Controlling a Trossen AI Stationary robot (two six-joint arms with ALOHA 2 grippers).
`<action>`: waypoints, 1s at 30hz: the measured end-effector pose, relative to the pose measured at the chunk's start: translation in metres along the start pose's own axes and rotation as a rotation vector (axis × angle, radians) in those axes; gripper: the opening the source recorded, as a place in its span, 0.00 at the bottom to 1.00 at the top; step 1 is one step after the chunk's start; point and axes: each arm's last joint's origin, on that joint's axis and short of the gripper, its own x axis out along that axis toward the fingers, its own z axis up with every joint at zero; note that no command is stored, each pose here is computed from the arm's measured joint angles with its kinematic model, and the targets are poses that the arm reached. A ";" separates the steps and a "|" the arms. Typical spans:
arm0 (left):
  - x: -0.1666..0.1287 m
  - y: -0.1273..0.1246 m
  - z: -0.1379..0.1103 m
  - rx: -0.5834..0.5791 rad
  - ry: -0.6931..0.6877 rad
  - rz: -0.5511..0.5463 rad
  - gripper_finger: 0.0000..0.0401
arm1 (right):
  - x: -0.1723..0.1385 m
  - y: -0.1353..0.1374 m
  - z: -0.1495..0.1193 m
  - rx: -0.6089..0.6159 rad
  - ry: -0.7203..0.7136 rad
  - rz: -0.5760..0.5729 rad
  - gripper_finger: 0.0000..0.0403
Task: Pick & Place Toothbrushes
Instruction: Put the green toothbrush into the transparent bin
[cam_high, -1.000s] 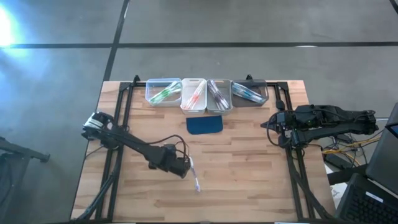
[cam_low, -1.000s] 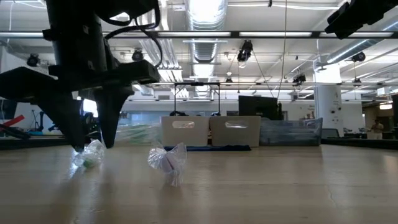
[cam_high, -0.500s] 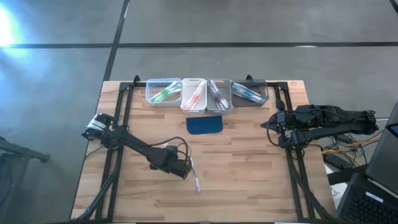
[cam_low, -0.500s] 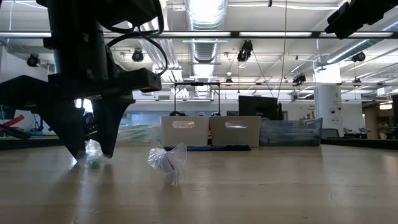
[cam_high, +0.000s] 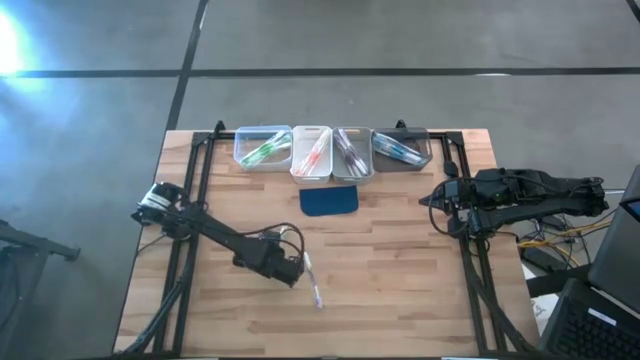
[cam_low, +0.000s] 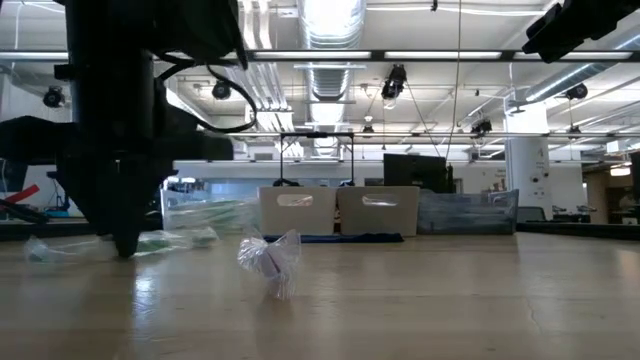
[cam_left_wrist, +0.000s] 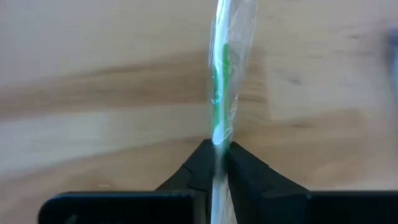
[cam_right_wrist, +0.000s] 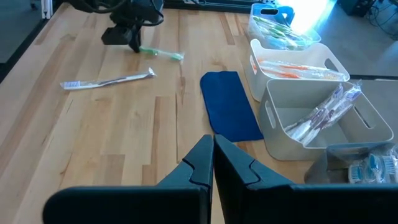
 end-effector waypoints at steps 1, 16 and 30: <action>0.000 0.002 0.000 0.012 -0.008 0.020 0.08 | 0.000 0.000 0.000 0.000 0.000 0.000 0.02; -0.042 0.027 0.016 0.115 -0.161 0.037 0.07 | 0.000 0.000 0.000 0.000 0.000 0.000 0.02; -0.113 0.072 0.062 0.364 -0.452 -0.020 0.07 | 0.000 0.000 0.000 0.000 0.000 0.000 0.02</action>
